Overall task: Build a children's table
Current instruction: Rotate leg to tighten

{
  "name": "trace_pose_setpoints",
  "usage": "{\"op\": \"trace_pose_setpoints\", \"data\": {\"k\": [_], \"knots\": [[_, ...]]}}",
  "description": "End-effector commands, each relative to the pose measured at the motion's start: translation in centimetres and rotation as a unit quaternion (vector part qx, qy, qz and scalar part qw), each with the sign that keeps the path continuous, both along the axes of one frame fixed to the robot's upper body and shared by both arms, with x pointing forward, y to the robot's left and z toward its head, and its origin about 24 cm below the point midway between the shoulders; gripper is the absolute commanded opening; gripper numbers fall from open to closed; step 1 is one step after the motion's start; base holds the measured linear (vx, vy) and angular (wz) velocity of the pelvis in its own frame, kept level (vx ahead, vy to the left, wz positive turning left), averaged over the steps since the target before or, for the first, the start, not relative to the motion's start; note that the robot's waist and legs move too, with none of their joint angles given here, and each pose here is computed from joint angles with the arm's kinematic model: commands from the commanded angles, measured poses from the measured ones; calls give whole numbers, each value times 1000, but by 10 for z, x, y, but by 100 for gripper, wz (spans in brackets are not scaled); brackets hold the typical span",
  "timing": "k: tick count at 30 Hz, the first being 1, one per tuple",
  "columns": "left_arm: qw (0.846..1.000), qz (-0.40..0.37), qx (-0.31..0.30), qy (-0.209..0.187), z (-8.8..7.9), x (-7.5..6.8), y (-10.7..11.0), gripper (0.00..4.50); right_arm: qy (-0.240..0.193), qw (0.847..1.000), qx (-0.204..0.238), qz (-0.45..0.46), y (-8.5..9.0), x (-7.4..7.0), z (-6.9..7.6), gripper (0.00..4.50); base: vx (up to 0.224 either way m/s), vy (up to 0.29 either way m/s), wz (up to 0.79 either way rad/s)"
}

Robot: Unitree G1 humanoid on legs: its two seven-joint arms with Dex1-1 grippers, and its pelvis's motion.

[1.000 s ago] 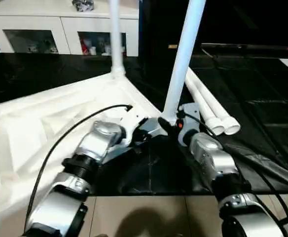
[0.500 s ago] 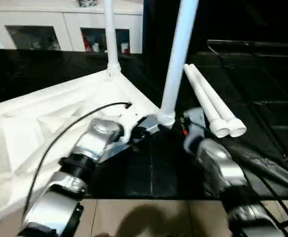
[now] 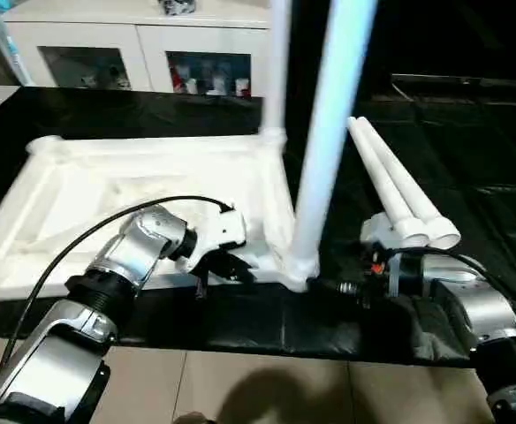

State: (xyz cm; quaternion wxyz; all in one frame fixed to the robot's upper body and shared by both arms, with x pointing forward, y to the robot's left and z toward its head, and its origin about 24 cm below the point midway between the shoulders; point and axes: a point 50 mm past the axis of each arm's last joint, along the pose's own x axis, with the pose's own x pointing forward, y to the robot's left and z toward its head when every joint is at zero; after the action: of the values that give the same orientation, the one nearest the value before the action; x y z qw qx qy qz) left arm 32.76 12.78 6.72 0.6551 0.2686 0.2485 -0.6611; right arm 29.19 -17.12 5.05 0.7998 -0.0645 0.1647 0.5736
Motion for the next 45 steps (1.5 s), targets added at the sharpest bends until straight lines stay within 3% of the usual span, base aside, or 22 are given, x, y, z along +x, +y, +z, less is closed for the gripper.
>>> {"op": "trace_pose_setpoints", "data": {"k": [1, 7, 8, 22, 30, 33, 36, 40, 45], "knots": [[999, -44, 27, 9, -3, -3, -3, 0, -9, 999, -13, 33, 3, 1, 9, 447, 0, 0, 0], [994, -97, 40, 18, -1, -7, -3, 0, -6, 998, -13, 67, 20, 11, 11, 447, 0, 0, 0], [994, -98, 40, 17, -1, -7, -3, 0, -5, 998, -12, 68, 20, 11, 11, 418, 0, 0, 0], [993, -108, 46, 12, -3, -6, -2, 0, 9, 996, -11, 93, 26, 10, 6, 294, 0, 0, 0], [995, -84, 48, 9, -7, -4, -1, 0, 24, 996, 16, 80, 29, 9, 4, 277, 0, 0, 0], [1000, 8, 2, 8, -5, 7, -10, 0, 30, 998, 35, 35, 32, 9, 0, 275, 0, 0, 0], [994, 99, -44, 2, 1, 18, -21, 0, 10, 998, 25, -55, 41, 16, -8, 275, 0, 0, 0], [983, 172, -58, -10, 5, 26, -29, 0, 10, 986, 37, -165, 56, 32, -10, 275, 0, 0, 0], [959, 266, -87, -34, 14, 36, -46, 0, 9, 956, 41, -291, 86, 50, -8, 274, 0, 0, 0]]}}
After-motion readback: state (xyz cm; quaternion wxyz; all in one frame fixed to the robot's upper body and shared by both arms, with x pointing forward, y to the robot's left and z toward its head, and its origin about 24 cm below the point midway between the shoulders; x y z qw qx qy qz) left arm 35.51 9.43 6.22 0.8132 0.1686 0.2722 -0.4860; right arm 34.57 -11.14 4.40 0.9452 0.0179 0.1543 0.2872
